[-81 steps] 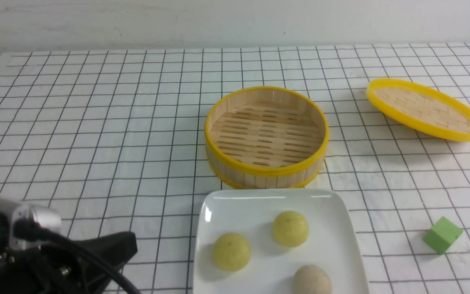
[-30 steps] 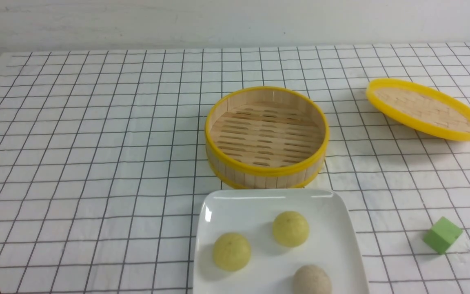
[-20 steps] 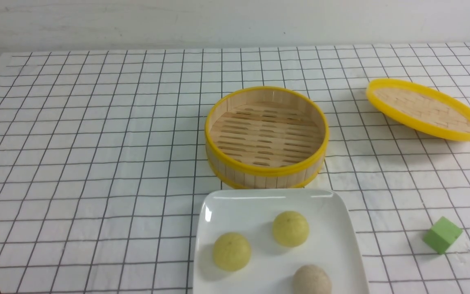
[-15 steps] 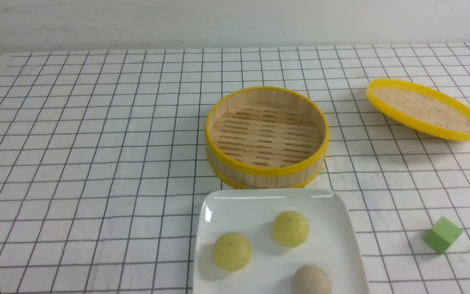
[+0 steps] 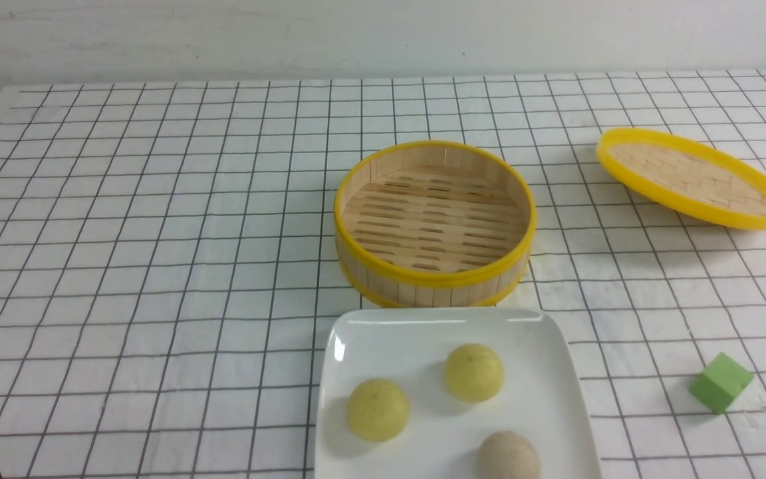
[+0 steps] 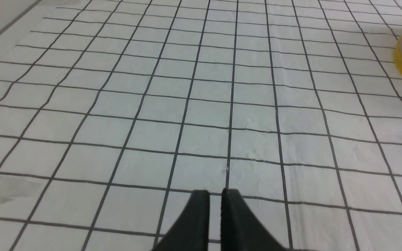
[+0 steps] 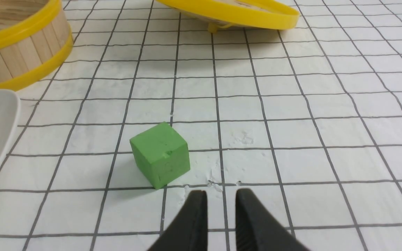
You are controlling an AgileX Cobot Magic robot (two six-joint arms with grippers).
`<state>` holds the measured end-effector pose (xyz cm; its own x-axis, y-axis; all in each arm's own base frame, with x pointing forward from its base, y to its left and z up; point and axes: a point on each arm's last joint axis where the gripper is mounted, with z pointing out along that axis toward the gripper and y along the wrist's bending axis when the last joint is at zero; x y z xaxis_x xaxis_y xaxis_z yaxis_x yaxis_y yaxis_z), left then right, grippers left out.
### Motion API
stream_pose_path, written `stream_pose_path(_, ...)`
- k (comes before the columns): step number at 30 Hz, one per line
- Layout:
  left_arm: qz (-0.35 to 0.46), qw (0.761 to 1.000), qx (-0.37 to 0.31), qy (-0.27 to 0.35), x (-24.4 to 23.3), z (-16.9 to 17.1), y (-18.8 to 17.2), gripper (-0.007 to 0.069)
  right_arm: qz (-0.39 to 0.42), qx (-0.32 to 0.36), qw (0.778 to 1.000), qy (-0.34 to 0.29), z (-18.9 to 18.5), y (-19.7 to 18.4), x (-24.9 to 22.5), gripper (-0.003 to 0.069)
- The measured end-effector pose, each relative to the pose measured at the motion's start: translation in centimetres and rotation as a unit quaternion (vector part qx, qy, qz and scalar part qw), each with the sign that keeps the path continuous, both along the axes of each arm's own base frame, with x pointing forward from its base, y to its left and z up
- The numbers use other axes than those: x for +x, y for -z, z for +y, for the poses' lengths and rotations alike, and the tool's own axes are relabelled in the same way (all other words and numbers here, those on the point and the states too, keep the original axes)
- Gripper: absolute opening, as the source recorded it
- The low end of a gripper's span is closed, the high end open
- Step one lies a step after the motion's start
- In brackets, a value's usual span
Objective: Put the steamed buns into the plate on the white-black tablecloth.
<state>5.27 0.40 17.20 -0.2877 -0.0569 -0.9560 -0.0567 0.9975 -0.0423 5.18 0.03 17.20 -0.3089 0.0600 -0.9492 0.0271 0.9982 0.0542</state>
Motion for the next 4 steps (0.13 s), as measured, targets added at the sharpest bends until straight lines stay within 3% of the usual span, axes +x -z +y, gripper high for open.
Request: stream_pose_path(4, 0.0, 1.0, 0.0, 0.0, 0.0, 0.0, 0.0, 0.0088, 0.0, 0.0, 1.0, 0.0, 0.0, 0.0, 0.0, 0.0153)
